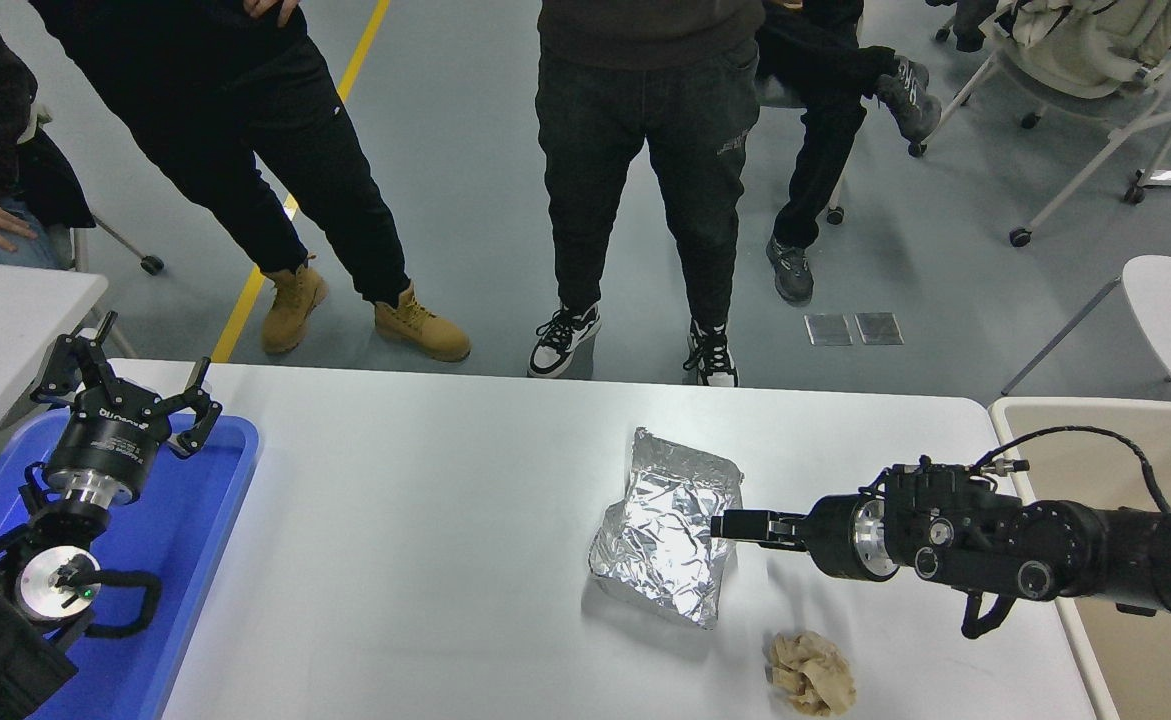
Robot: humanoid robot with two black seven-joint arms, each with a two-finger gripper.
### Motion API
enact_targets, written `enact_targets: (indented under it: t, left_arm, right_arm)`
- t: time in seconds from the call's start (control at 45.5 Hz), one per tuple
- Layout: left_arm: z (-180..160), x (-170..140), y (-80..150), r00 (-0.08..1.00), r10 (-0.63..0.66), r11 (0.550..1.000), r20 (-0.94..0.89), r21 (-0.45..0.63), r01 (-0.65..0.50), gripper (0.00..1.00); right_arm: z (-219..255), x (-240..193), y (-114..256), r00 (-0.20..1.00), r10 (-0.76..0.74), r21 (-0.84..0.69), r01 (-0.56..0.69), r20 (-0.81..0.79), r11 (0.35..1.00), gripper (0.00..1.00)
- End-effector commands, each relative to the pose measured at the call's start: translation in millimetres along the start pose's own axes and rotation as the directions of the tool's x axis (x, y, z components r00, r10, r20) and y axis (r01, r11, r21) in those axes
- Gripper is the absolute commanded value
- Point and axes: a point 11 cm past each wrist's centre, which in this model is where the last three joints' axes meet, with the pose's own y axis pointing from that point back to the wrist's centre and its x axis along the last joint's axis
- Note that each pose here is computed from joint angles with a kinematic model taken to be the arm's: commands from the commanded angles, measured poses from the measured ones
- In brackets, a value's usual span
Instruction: Clean the table surface
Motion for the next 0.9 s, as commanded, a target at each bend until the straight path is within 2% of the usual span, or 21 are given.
enact_targets:
  t: [0.0, 0.154, 0.637, 0.879]
  left_arm:
    - [0, 0, 0, 1.000, 0.000, 1.000, 0.000, 0.000, 0.000, 1.00]
    - [0, 0, 0, 1.000, 0.000, 1.000, 0.000, 0.000, 0.000, 1.00]
    - [0, 0, 0, 1.000, 0.000, 1.000, 0.000, 0.000, 0.000, 1.00]
    - [0, 0, 0, 1.000, 0.000, 1.000, 0.000, 0.000, 0.000, 1.00]
  right_arm:
    - [4, -5, -6, 1.000, 0.001, -0.016, -0.001, -0.008, 1.000, 0.94]
    - [5, -9, -7, 1.000, -0.006, -0.017, 0.006, -0.008, 1.000, 0.91]
    - [-4, -9, -17, 1.000, -0.001, -0.006, 0.001, -0.023, 1.000, 0.91]
    - [-12, -7, -27, 0.999, 0.007, 0.001, -0.007, -0.045, 1.000, 0.86]
